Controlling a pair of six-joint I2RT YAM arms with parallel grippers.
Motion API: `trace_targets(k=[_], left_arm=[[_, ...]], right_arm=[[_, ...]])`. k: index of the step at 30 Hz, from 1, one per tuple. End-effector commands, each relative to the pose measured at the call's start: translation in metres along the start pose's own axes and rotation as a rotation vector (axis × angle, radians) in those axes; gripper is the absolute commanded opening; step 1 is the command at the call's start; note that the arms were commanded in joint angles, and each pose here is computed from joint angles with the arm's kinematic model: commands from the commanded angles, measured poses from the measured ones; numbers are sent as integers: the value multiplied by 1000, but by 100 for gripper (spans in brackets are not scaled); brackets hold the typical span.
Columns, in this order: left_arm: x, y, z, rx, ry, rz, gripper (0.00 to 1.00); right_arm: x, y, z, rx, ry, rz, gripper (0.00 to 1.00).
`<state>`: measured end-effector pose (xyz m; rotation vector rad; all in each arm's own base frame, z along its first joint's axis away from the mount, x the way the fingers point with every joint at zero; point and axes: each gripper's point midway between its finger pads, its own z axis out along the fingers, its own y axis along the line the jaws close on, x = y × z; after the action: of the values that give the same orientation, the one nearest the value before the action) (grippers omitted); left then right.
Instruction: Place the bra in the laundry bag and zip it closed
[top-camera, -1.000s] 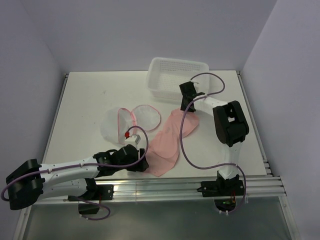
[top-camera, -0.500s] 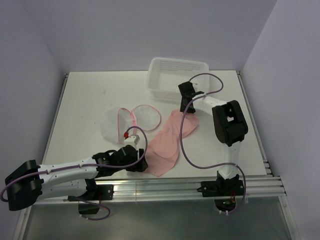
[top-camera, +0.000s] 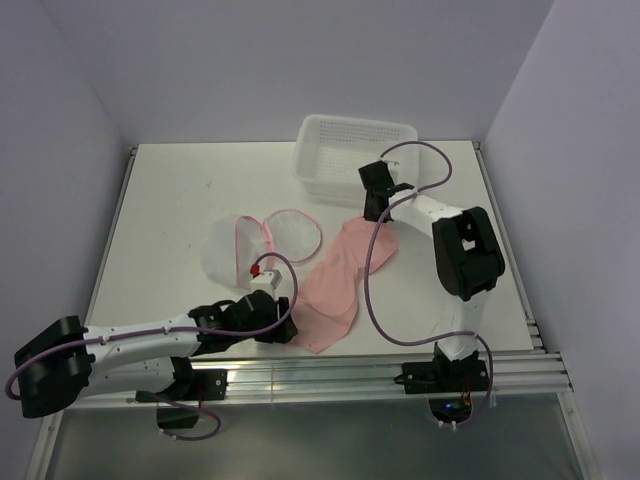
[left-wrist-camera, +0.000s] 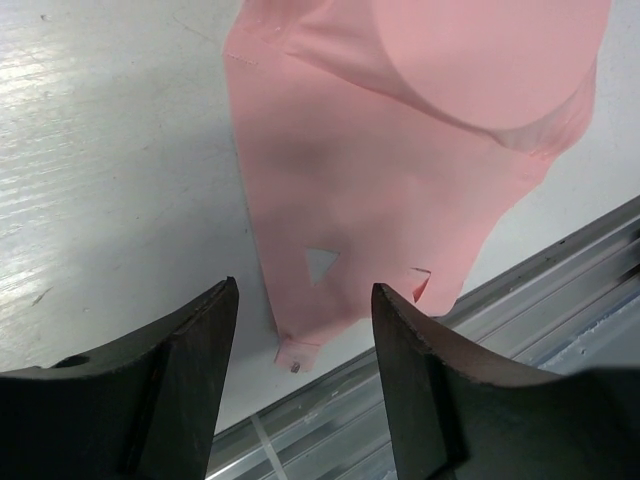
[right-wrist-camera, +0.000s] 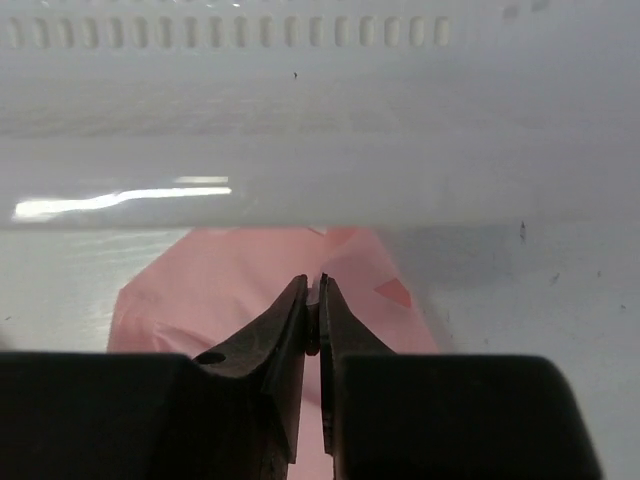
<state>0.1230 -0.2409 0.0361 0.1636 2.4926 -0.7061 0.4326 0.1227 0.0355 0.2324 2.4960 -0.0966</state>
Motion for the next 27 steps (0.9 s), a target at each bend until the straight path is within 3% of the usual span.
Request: trace_targets(k=[1, 6, 13, 22, 27], left_arm=[[-4, -16, 5, 60, -16, 12, 61], [-13, -35, 13, 109, -33, 16, 56], [-13, -62, 33, 155, -25, 37, 54], [-29, -100, 53, 215, -43, 49, 52], [-42, -117, 48, 251, -64, 48, 54]], right_arm=[[-50, 5, -41, -47, -191, 26, 11], [-69, 10, -85, -116, -294, 12, 0], [-81, 11, -152, -251, -403, 37, 0], [-61, 11, -209, -347, -438, -13, 0], [-28, 30, -234, -464, -424, -71, 0]])
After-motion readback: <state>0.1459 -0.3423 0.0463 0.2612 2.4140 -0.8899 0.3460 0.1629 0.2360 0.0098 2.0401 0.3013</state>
